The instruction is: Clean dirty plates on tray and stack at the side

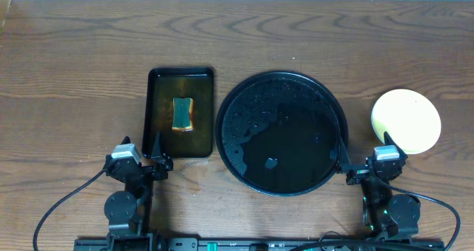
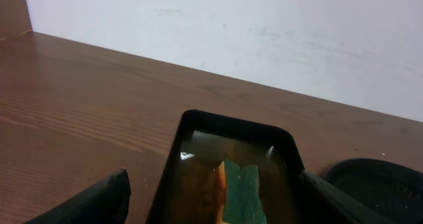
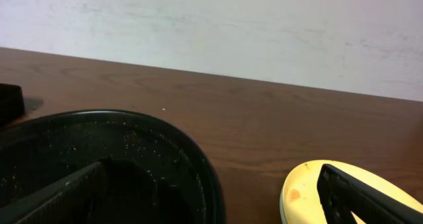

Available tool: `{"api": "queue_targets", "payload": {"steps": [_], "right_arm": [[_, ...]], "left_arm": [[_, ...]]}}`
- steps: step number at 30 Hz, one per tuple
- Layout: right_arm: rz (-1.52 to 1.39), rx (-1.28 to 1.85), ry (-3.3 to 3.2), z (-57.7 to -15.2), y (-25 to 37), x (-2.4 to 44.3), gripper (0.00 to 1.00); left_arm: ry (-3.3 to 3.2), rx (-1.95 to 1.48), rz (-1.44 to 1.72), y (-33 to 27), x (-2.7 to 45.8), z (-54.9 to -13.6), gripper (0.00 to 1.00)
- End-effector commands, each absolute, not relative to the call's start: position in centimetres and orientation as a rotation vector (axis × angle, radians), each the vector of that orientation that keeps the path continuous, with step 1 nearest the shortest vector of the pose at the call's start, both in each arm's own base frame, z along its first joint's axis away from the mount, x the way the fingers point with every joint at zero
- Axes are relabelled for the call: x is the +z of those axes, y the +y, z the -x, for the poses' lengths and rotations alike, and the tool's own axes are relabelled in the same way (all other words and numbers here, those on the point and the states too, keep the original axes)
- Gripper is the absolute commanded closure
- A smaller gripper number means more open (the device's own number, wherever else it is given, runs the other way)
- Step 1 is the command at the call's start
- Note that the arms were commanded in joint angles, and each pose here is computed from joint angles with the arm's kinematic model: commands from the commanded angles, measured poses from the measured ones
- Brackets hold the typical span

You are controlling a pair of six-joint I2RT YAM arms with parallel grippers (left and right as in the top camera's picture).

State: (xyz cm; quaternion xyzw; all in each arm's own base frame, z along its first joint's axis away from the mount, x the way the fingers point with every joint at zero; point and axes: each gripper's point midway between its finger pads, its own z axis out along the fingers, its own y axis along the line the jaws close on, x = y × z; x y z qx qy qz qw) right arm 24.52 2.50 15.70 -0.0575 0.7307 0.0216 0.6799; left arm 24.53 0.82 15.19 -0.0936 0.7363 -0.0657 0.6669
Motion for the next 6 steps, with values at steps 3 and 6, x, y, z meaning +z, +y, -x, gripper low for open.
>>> {"api": "queue_targets", "payload": {"steps": [3,6], "right_arm": [[0.129,0.029,1.64,-24.53,2.2,15.67,0.01],[0.129,0.029,1.64,-24.53,2.2,15.67,0.01]], "left_arm": [[1.71,-0.136,0.202,0.8,13.8,-24.4,0.2],[1.71,-0.136,0.202,0.8,13.8,-24.4,0.2]]}}
